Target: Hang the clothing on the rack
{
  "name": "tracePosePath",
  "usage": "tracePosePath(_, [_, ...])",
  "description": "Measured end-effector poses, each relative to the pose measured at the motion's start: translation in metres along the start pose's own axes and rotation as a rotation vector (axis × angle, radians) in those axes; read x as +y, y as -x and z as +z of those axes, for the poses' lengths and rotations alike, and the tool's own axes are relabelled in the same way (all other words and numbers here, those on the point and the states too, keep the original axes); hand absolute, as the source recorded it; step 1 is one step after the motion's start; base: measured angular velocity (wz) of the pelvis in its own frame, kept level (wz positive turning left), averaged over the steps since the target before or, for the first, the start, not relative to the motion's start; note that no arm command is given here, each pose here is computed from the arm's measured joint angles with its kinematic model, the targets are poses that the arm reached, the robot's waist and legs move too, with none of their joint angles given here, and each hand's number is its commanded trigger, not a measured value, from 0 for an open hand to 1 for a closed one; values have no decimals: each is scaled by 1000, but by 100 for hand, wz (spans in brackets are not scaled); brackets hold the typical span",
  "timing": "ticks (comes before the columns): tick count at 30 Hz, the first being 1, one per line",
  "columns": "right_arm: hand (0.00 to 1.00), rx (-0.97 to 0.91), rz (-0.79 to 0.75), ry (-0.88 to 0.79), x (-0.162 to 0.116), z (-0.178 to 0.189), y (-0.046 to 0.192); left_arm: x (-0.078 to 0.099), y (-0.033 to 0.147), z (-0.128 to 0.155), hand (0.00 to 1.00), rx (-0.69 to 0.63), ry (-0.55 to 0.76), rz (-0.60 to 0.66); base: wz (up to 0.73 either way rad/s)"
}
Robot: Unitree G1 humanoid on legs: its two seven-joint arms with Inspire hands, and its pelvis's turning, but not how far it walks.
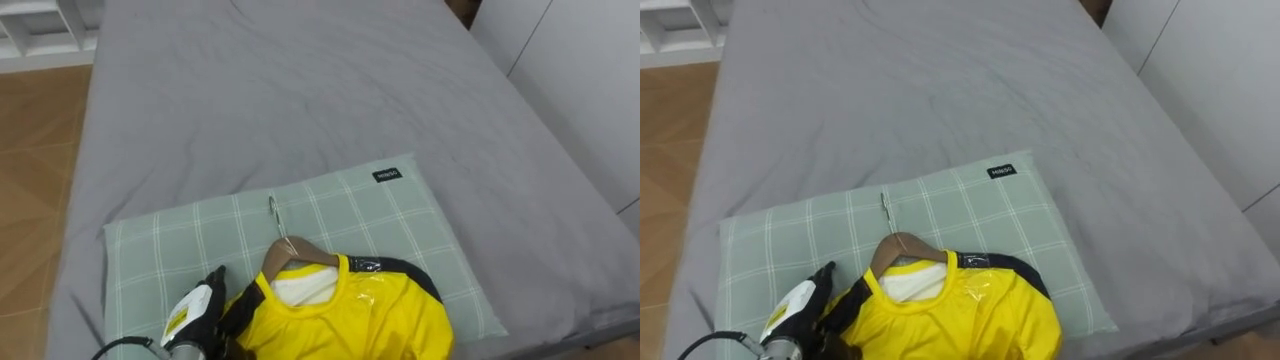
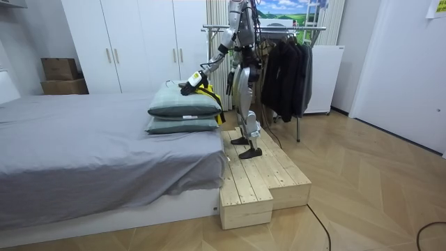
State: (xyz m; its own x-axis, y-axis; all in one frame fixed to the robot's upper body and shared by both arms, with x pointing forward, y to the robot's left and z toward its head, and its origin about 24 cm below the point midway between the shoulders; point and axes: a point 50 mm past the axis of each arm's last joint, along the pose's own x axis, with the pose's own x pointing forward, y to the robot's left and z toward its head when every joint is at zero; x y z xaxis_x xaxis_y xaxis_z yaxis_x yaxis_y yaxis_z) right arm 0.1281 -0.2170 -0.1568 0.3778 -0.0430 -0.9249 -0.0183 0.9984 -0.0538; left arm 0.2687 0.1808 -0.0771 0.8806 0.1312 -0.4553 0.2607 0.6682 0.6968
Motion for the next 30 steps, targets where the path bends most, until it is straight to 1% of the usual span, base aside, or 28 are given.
tracePosePath(6, [0, -1, 1, 14, 0, 2, 0, 3, -5, 4, 0, 21, -40, -39, -1])
tracePosePath(8, [0, -10, 0, 31, -1, 6, 0, 7, -9, 6, 0, 36, -54, -52, -10])
tracePosePath(16, [0, -22, 4, 62, -4, 15, 0, 16, -14, 9, 0, 59, -41, -71, -6])
tracePosePath(24, [0, -32, 11, 78, -3, 20, -1, 19, -14, 7, 0, 72, -67, -93, 0])
tracePosePath(30, [0, -32, 11, 78, -2, 23, -1, 16, -13, 4, 0, 86, -66, -113, 0])
